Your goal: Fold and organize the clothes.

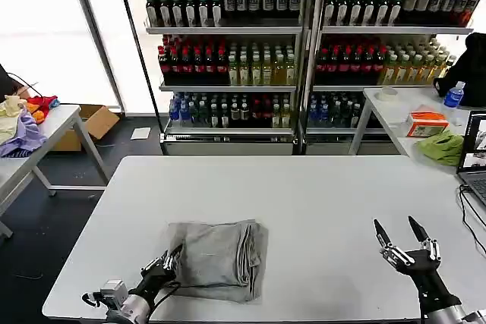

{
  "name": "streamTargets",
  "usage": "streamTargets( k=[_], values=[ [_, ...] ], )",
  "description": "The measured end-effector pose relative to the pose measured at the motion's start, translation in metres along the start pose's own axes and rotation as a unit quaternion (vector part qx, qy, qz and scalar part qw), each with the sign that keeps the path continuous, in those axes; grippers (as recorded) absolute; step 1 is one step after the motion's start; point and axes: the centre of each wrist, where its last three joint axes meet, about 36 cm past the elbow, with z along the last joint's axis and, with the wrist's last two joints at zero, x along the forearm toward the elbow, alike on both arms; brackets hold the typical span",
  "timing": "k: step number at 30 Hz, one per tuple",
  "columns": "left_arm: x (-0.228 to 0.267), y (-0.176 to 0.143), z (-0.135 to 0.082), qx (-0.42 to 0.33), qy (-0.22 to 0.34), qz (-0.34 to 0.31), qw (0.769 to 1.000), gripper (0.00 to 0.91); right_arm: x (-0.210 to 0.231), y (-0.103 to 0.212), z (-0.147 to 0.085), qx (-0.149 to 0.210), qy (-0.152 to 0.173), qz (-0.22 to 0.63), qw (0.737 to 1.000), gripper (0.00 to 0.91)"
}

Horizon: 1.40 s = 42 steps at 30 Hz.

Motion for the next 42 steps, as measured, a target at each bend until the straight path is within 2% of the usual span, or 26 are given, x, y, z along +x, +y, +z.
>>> streamTargets(
  k=[9,16,23,30,36,42],
  values=[
    [0.008,0.006,-0.011,0.025,-0.015,-0.009,1.0,0.0,-0.002,-0.001,0.0,-0.002,-0.003,0.0,1.0,0.907],
    [0.019,0.041,-0.032,0.024,-0.031,-0.037,0.999,0.0,-0.004,-0.004,-0.001,-0.002,-0.006,0.001,1.0,0.907],
    [0.038,0.103,-0.08,-0.004,-0.051,-0.084,0.995,0.0,-0.009,-0.005,0.0,-0.005,-0.007,-0.003,1.0,0.907],
    [0.065,0.145,-0.147,-0.045,-0.074,-0.117,0.989,0.0,-0.014,-0.008,-0.004,-0.002,-0.012,-0.007,1.0,0.907],
    [0.077,0.143,-0.189,-0.069,-0.092,-0.112,0.987,0.01,-0.016,-0.009,-0.005,-0.005,-0.015,-0.008,1.0,0.907],
    [0.069,0.107,-0.193,-0.085,-0.086,-0.084,0.989,0.01,-0.013,-0.011,-0.003,-0.006,-0.013,-0.004,1.0,0.907]
  ],
)
